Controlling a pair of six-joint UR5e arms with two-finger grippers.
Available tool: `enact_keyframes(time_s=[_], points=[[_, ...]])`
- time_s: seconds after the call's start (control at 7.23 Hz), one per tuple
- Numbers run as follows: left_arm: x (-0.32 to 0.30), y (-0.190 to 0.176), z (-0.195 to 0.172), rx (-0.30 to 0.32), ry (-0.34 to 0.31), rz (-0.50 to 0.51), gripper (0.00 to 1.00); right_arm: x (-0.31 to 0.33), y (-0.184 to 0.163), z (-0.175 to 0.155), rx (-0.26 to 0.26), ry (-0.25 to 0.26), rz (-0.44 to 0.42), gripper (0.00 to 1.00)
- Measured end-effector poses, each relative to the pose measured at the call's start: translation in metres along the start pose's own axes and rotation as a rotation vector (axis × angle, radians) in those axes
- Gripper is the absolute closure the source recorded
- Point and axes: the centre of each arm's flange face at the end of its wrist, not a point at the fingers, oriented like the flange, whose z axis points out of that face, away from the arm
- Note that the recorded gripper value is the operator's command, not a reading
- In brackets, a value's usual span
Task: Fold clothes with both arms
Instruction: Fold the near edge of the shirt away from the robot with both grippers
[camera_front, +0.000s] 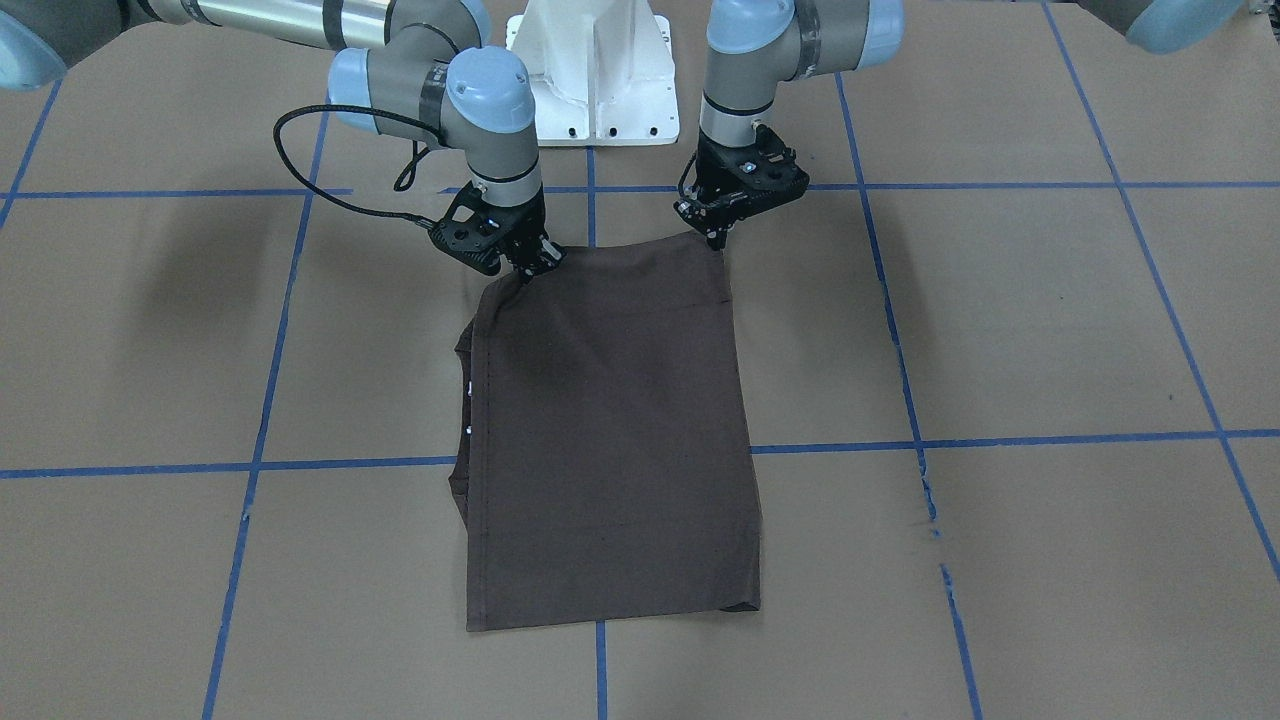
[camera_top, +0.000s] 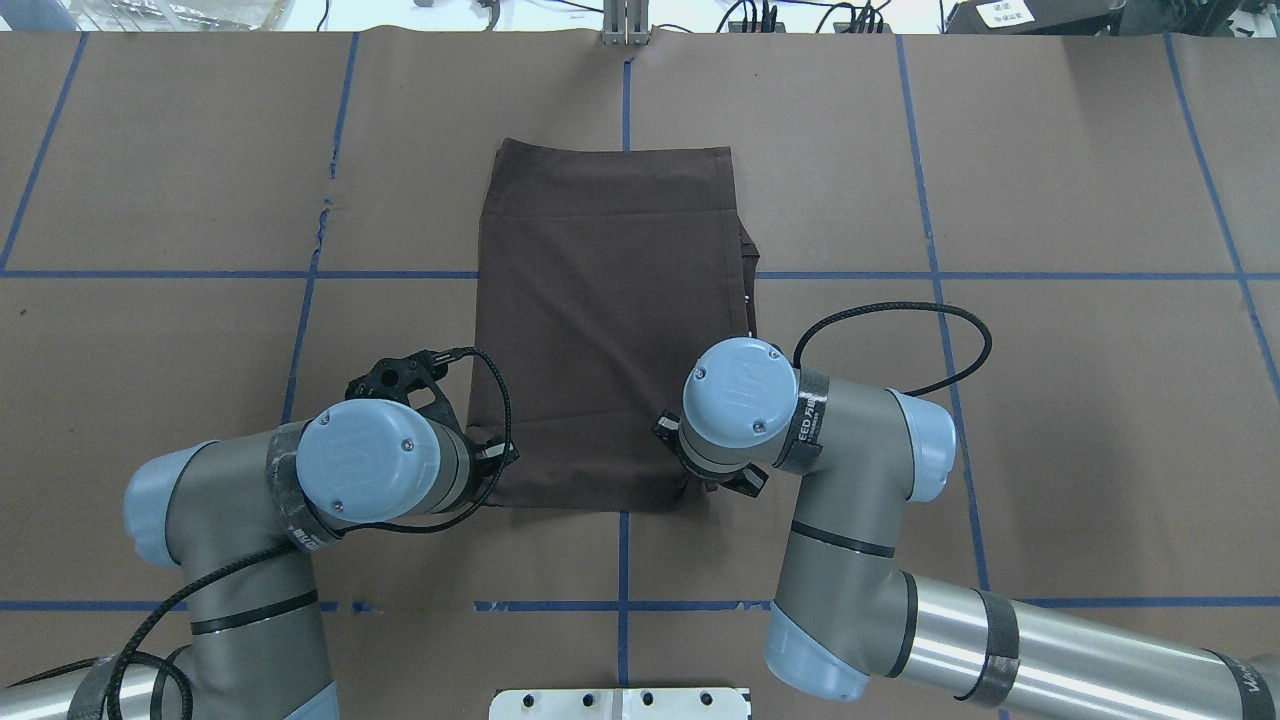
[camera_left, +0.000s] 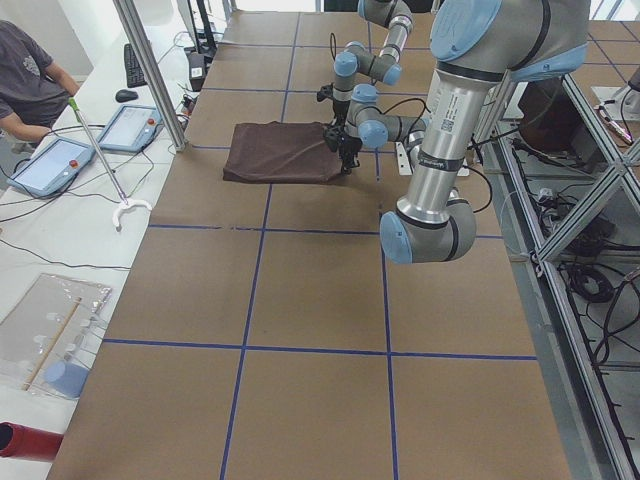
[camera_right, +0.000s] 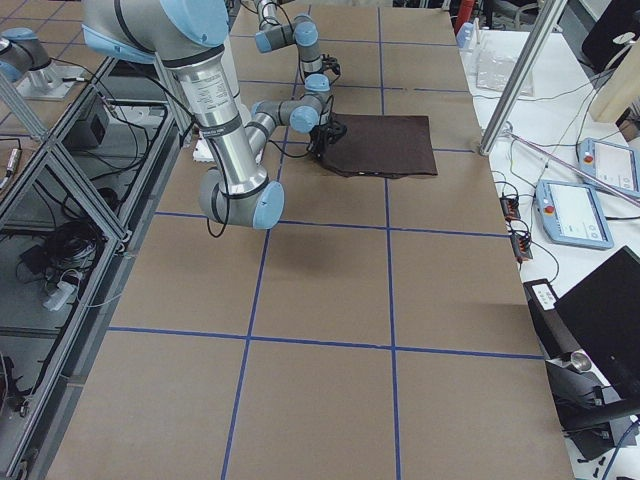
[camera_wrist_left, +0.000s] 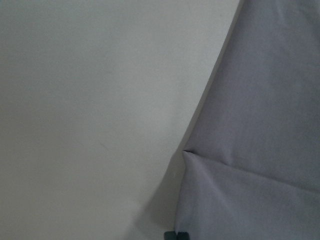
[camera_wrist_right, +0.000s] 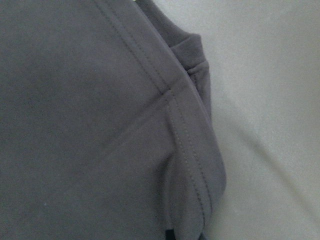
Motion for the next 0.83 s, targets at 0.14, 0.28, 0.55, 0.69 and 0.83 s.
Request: enact_keyframes(time_s=[0.14, 0.28, 0.55, 0.69, 0.83], points=[[0.000, 0.000, -0.002, -0.001, 0.003, 0.001, 1.00, 0.000, 0.001, -0.009, -0.003, -0.018, -0.003, 1.00], [0.001, 0.001, -0.007, -0.003, 0.012, 0.002, 1.00, 0.002, 0.001, -0.018, -0.009, -0.035, -0.006, 1.00], [0.000, 0.021, -0.033, -0.032, 0.043, 0.023, 1.00, 0.026, 0.001, -0.032, -0.033, -0.046, -0.023, 1.00], [-0.004, 0.042, -0.049, -0.061, 0.043, 0.045, 1.00, 0.048, 0.009, -0.046, -0.065, -0.058, -0.044, 1.00], [-0.008, 0.062, -0.065, -0.088, 0.043, 0.065, 1.00, 0.069, 0.020, -0.062, -0.101, -0.069, -0.067, 1.00]])
